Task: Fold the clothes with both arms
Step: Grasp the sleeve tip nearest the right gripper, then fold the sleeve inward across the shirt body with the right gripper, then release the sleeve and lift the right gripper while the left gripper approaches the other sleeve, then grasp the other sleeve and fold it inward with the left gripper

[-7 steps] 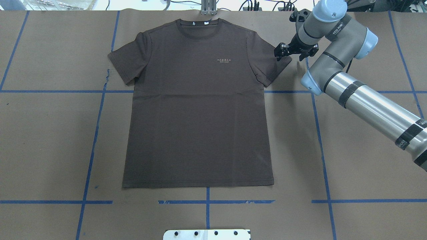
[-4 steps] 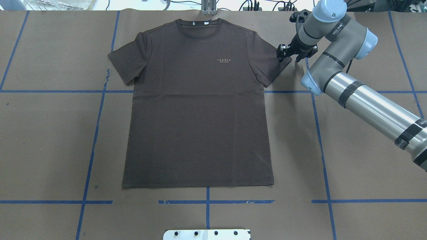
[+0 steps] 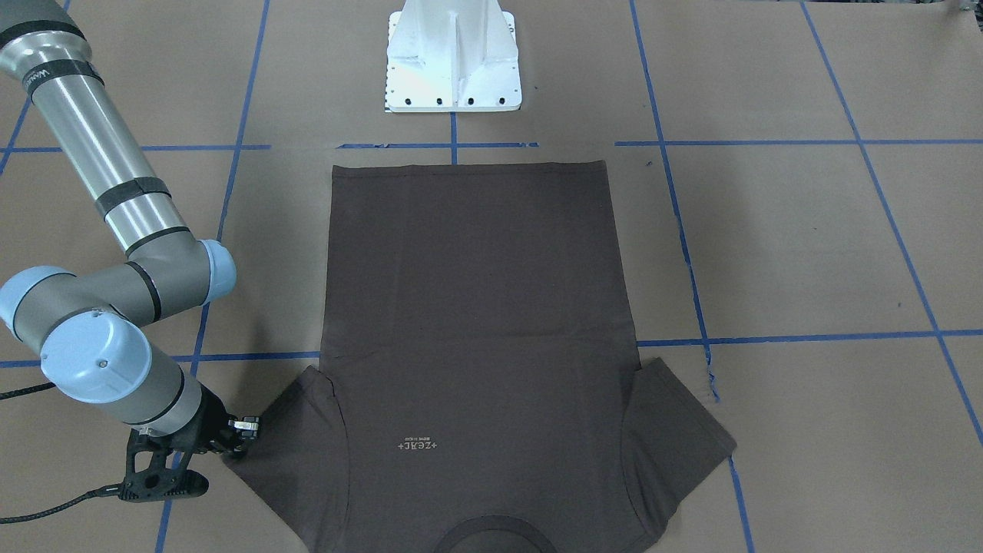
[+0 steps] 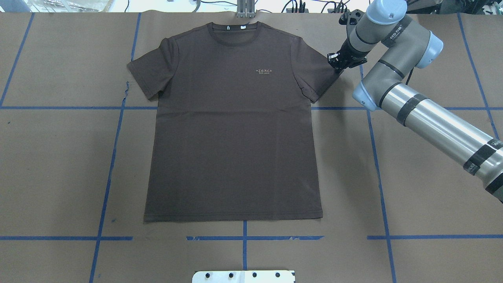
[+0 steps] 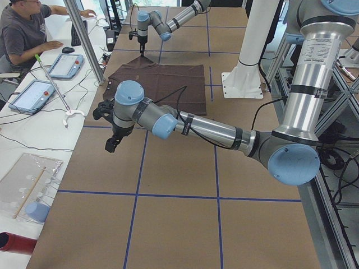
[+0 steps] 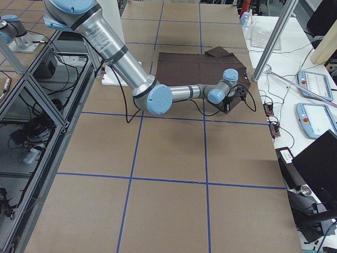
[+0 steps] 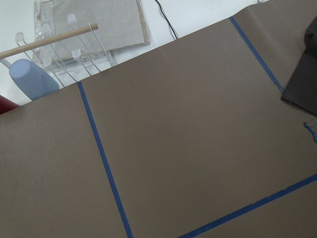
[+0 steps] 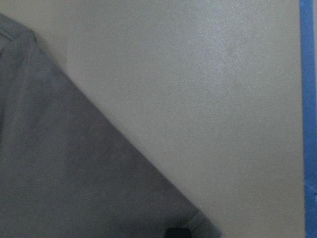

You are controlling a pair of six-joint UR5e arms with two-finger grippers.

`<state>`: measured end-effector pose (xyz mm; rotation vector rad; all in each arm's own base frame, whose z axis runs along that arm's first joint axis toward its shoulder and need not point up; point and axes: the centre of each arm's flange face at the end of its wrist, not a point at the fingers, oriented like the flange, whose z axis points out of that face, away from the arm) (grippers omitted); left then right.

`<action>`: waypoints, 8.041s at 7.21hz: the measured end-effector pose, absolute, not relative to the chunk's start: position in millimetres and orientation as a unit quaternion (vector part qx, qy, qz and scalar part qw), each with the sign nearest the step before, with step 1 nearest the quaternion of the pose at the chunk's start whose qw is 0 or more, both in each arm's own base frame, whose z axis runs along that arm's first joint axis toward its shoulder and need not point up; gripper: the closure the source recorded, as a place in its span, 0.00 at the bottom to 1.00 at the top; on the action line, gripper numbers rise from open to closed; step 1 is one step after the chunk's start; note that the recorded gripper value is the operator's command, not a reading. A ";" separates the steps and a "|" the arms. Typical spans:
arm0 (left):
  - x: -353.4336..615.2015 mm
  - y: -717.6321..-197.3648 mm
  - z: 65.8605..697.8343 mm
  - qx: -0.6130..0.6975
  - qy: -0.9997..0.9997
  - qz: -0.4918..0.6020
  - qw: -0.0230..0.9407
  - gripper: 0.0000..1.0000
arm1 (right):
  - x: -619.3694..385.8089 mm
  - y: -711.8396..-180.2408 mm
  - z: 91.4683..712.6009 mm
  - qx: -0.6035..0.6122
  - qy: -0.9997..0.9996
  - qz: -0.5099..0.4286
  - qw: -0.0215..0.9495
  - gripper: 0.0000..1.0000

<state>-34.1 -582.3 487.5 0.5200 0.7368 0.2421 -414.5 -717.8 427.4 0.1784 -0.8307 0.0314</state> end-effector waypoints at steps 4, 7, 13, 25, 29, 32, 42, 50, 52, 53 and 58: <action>-34.1 -582.2 486.7 0.250 0.355 0.116 0.893 0.00 | -413.7 -719.7 422.6 0.089 -0.405 0.013 0.910 0.00; -34.1 -582.3 485.9 0.251 0.355 0.116 0.893 0.00 | -414.8 -722.8 435.9 0.082 -0.395 0.017 0.915 0.00; -34.0 -584.4 482.2 0.254 0.355 0.117 0.892 0.00 | -415.6 -725.7 440.6 0.077 -0.391 0.019 0.917 1.00; -35.2 -584.4 475.9 0.259 0.355 0.118 0.890 0.00 | -514.2 -700.0 243.6 0.169 -0.438 0.030 0.882 1.00; -35.3 -583.8 474.9 0.259 0.355 0.119 0.890 0.00 | -559.4 -676.7 217.2 0.198 -0.427 0.027 0.882 0.00; -0.5 -606.0 462.7 0.240 0.374 0.099 0.890 0.00 | -542.5 -682.7 223.2 0.171 -0.430 0.036 0.886 0.00; 381.6 -677.7 460.1 0.258 0.366 -0.117 0.886 0.03 | -351.4 -596.6 222.5 -0.011 -0.379 -0.001 0.925 0.00; 409.0 -682.5 470.7 0.262 0.353 -0.116 0.891 0.17 | -352.0 -597.7 221.7 -0.009 -0.379 -0.001 0.925 0.00; 411.9 -681.2 472.8 0.259 0.352 -0.115 0.892 0.45 | -352.0 -597.6 221.7 -0.009 -0.379 -0.001 0.925 0.00; 412.2 -681.0 473.5 0.259 0.352 -0.115 0.892 0.67 | -352.0 -597.7 221.6 -0.010 -0.380 -0.001 0.925 0.00; 414.9 -681.1 466.2 0.250 0.362 -0.117 0.890 1.00 | -351.3 -596.0 220.3 -0.010 -0.381 0.003 0.925 0.00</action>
